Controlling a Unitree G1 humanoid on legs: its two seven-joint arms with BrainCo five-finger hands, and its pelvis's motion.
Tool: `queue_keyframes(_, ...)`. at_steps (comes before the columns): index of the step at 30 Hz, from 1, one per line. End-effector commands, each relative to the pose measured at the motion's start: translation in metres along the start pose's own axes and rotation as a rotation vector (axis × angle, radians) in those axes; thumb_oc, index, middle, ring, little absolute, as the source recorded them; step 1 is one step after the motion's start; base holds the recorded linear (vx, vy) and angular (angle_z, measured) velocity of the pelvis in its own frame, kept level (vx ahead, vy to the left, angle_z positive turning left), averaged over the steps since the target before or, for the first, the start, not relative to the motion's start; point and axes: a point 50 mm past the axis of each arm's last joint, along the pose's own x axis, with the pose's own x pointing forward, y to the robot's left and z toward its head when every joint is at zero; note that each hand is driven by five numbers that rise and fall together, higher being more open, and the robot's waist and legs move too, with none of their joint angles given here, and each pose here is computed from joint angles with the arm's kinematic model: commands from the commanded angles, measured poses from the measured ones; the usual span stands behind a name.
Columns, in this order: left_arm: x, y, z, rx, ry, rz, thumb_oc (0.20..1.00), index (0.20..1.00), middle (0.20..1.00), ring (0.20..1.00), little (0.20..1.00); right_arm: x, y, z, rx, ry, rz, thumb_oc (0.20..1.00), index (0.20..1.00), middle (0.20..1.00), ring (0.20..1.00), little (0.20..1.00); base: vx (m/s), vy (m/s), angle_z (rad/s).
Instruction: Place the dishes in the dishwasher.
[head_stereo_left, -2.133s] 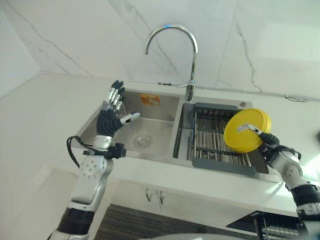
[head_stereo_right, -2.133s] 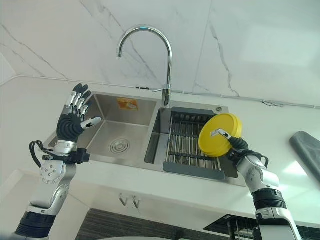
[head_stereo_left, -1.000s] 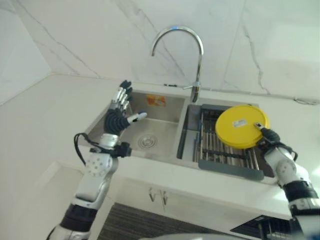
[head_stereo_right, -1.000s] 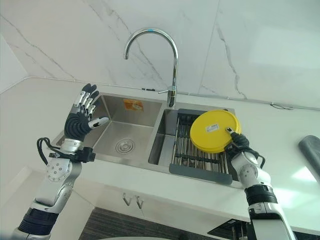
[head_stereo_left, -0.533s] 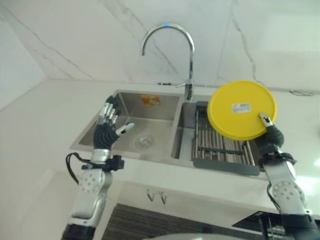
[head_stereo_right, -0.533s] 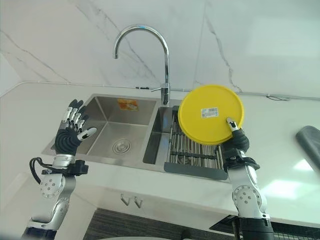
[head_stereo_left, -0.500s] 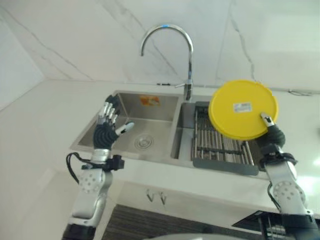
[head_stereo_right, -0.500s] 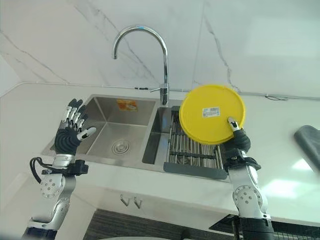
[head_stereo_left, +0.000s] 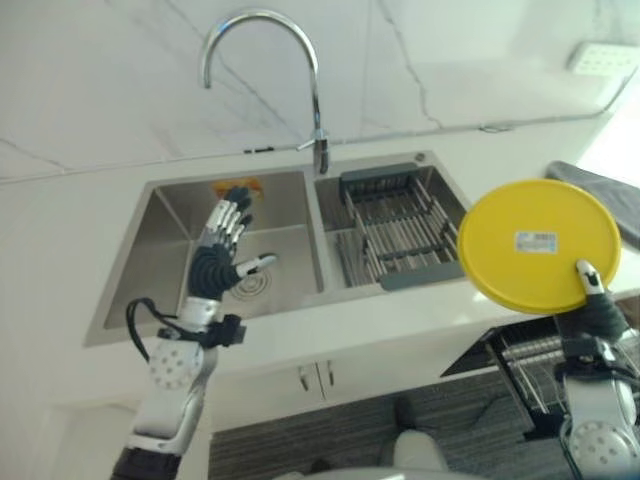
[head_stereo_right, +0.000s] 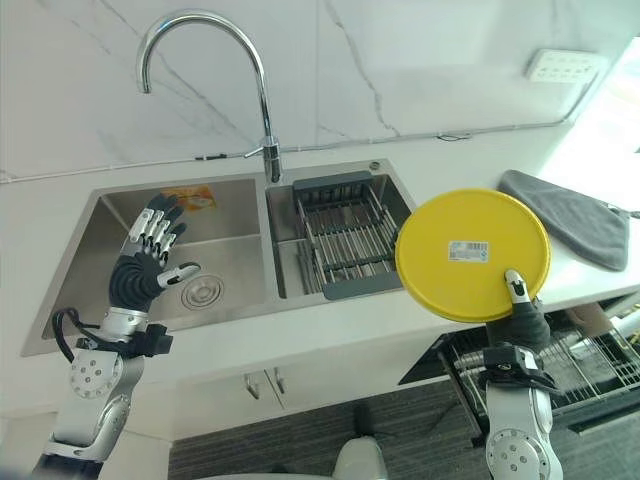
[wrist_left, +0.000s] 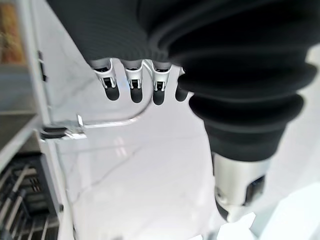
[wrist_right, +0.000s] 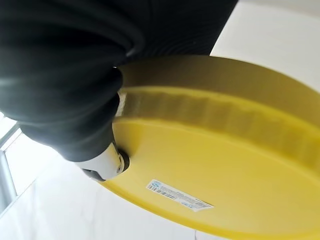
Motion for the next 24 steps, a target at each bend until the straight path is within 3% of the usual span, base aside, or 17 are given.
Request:
queue_keyframes(1,0.015,-0.01,0.04,0.056,-0.218,-0.035,1.0,1.0,1.0,1.0,1.0,0.023,0.047,0.041,0.09,-0.259,0.23,0.2,0.2,0.2,0.2,0.2,-0.2,-0.001,-0.3)
queue_keyframes(6,0.026,-0.023,0.04,0.097,-0.228,-0.033,1.0,1.0,1.0,1.0,1.0,0.025,0.065,0.033,0.125,-0.269,0.26,0.2,0.2,0.2,0.2,0.2,-0.14,-0.169,-0.56)
queue_keyframes(24,0.021,-0.019,0.036,0.136,-0.214,0.022,1.0,1.0,1.0,1.0,1.0,0.029,0.079,0.027,0.063,-0.196,0.292,0.2,0.2,0.2,0.2,0.2,-0.14,-0.437,-0.48)
